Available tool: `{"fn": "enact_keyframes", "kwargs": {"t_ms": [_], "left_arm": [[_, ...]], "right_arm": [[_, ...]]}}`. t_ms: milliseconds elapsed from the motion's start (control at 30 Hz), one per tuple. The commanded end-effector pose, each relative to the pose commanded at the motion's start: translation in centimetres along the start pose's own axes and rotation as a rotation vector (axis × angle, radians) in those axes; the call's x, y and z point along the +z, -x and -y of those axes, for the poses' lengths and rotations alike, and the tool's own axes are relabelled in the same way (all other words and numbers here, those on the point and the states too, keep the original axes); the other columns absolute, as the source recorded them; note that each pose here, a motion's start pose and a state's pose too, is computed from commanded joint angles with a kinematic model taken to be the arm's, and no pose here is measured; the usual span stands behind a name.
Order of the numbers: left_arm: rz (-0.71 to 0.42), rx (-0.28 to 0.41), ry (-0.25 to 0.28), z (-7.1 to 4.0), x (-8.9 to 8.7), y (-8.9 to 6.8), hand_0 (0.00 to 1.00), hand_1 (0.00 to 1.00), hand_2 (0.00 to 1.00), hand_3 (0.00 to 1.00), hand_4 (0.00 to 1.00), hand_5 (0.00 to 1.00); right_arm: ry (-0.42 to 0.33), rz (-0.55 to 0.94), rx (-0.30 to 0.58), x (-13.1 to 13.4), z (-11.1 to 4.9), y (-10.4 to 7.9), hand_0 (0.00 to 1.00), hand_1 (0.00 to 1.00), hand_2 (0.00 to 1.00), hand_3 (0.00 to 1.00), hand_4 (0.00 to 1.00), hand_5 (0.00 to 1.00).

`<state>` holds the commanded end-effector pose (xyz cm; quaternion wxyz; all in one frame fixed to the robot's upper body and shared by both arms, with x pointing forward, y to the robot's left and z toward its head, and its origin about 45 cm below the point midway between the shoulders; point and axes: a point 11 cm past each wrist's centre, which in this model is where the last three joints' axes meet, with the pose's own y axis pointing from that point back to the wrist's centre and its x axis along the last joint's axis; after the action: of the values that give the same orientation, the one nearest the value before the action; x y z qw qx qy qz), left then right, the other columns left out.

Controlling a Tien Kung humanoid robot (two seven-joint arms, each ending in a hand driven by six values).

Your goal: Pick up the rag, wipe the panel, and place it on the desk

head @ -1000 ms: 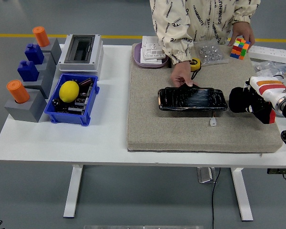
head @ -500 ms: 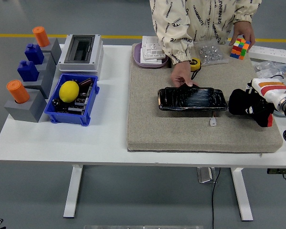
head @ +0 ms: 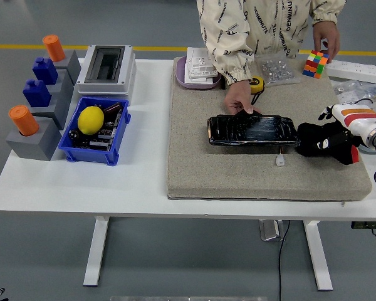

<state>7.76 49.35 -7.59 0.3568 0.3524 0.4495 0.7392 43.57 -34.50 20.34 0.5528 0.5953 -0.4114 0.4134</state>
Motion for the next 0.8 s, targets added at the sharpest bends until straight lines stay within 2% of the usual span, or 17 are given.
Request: {"fn": "enact_keyframes", "kwargs": {"t_ms": [133,167,800], "left_arm": [[0.000,0.001,0.000,0.0,0.0,0.0,0.725,0.716,0.767,0.631,0.697,0.586],[0.000,0.000,0.001,0.0,0.0,0.0,0.725,0.716,0.767,0.630,0.697,0.587],[-0.006,0.000,-0.002,0.0,-0.1,0.0,0.725,0.716,0.767,0.631,0.698,0.585]], "right_arm": [[0.003,-0.004,-0.001,0.1,0.0,-0.1,0.757,0.727,0.808,0.798,0.998,0.431],[0.006,-0.006,-0.005,0.2,0.0,-0.1,0.814,0.781,0.857,0.838,0.998,0.447],[0.026,-0.021,-0.032,1.0,-0.2,-0.3,0.840,0.812,0.880,0.865,0.998,0.465]]}}
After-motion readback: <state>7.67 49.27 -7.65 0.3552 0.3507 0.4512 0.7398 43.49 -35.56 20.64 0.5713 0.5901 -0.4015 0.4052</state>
